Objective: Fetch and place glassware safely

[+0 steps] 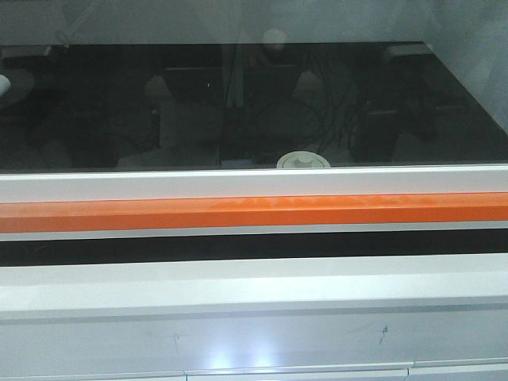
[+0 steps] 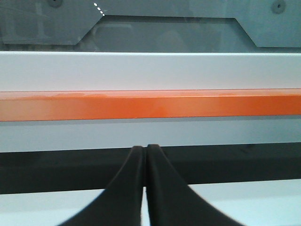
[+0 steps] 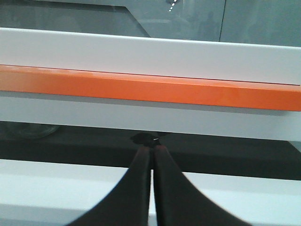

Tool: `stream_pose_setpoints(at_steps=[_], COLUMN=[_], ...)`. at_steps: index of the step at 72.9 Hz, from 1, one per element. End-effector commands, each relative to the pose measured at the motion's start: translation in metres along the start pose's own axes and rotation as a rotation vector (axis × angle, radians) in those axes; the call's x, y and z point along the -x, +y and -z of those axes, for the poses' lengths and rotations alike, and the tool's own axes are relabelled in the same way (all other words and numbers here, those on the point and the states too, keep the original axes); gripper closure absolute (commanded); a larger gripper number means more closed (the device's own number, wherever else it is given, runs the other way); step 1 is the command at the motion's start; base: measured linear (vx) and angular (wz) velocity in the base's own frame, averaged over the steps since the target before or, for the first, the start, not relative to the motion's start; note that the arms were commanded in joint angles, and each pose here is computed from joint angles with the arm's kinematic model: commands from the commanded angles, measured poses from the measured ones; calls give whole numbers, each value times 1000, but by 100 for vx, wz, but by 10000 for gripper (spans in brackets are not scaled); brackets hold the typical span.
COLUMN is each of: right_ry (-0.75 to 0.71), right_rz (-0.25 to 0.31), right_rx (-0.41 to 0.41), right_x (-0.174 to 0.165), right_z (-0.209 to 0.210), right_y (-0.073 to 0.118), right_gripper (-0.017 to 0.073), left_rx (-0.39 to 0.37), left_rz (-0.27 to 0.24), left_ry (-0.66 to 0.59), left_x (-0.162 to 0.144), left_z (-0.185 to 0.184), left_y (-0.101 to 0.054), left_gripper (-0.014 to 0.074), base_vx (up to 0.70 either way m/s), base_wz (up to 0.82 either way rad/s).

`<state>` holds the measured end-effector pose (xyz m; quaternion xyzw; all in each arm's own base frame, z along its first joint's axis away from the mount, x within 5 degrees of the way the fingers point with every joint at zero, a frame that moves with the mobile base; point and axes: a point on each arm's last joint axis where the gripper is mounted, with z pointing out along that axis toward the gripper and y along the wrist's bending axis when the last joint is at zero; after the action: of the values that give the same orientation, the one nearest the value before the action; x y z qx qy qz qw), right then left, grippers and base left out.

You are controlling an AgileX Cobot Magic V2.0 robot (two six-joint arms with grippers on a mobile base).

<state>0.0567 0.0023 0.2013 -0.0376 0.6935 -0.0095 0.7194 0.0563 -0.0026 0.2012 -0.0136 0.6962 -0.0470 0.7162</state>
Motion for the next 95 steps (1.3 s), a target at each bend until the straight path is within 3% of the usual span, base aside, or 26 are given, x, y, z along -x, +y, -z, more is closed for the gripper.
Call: stream_pose_setpoints(at_steps=[1, 81, 95], right_ry=[-62, -118, -219], right_rz=[15, 17, -84], right_rx=[-8, -10, -11], right_x=[1, 6, 26], right_z=[0, 1, 4], right_y=[0, 0, -2], right_gripper=[567, 567, 567], left_rx=[-8, -9, -22], left_rz=[14, 14, 13], left_ry=[-58, -70, -260], left_x=[-3, -1, 29], left_z=[0, 0, 5], left_y=[0, 0, -2], left_gripper=[602, 602, 601], base_vx=[0, 0, 0], base_wz=[0, 0, 0])
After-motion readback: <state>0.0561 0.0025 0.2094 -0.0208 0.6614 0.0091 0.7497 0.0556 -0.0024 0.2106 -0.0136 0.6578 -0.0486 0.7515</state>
